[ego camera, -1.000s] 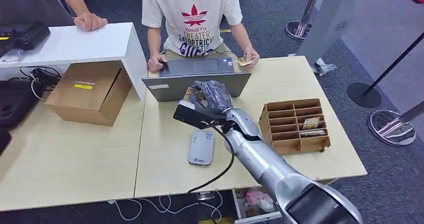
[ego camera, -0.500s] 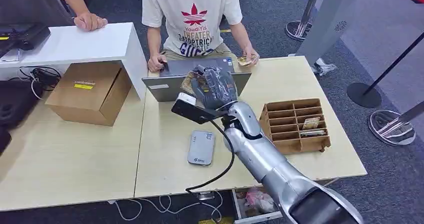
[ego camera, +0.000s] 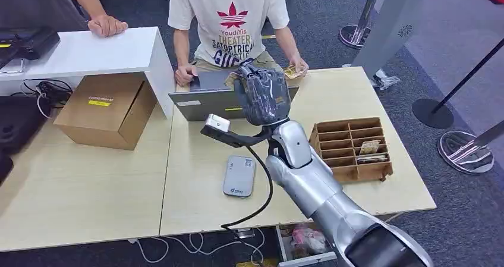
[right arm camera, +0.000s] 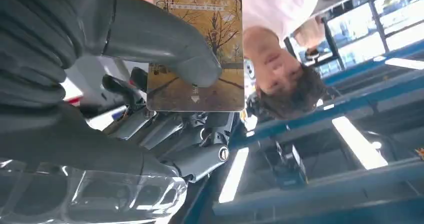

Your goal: Pass the card to the sensor for recognition and then transmit it.

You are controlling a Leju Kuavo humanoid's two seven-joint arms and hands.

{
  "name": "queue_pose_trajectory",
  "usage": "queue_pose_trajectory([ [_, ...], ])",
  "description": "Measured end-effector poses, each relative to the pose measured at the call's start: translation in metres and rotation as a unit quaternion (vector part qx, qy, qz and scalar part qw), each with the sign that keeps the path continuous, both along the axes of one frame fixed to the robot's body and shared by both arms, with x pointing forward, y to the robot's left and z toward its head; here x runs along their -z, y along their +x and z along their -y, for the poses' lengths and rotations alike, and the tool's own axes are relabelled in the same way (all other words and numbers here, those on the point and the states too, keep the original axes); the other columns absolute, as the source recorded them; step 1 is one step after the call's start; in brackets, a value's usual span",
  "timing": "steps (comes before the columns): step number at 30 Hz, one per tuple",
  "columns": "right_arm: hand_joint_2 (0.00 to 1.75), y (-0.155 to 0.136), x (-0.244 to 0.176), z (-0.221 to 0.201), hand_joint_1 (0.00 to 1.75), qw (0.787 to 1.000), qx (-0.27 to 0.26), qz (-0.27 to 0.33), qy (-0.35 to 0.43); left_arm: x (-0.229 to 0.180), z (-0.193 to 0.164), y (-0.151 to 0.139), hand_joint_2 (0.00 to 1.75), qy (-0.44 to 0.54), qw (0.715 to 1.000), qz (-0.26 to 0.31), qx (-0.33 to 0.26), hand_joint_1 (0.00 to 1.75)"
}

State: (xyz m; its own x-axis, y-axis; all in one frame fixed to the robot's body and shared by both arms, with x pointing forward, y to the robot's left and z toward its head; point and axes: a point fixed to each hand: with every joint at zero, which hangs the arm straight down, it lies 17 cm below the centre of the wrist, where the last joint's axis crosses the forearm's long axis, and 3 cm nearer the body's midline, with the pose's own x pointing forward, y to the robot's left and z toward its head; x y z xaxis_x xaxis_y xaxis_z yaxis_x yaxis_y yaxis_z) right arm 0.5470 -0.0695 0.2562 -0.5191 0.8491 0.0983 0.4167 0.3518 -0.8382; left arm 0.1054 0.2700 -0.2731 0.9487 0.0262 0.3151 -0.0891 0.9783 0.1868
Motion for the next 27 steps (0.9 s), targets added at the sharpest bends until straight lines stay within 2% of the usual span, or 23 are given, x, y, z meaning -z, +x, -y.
queue_pose_trajectory([
  [10, 1.75, 0.009, -0.005, 0.014, 1.75, 0.997, 0.027, 0.032, -0.058, 0.000, 0.001, 0.000, 0.00, 0.000, 1.000, 0.000, 0.003, 0.00],
  [27, 1.75, 0.029, -0.008, 0.035, 1.75, 0.995, 0.068, 0.022, -0.066, -0.001, 0.006, 0.003, 0.00, -0.002, 1.000, -0.002, 0.003, 0.00],
])
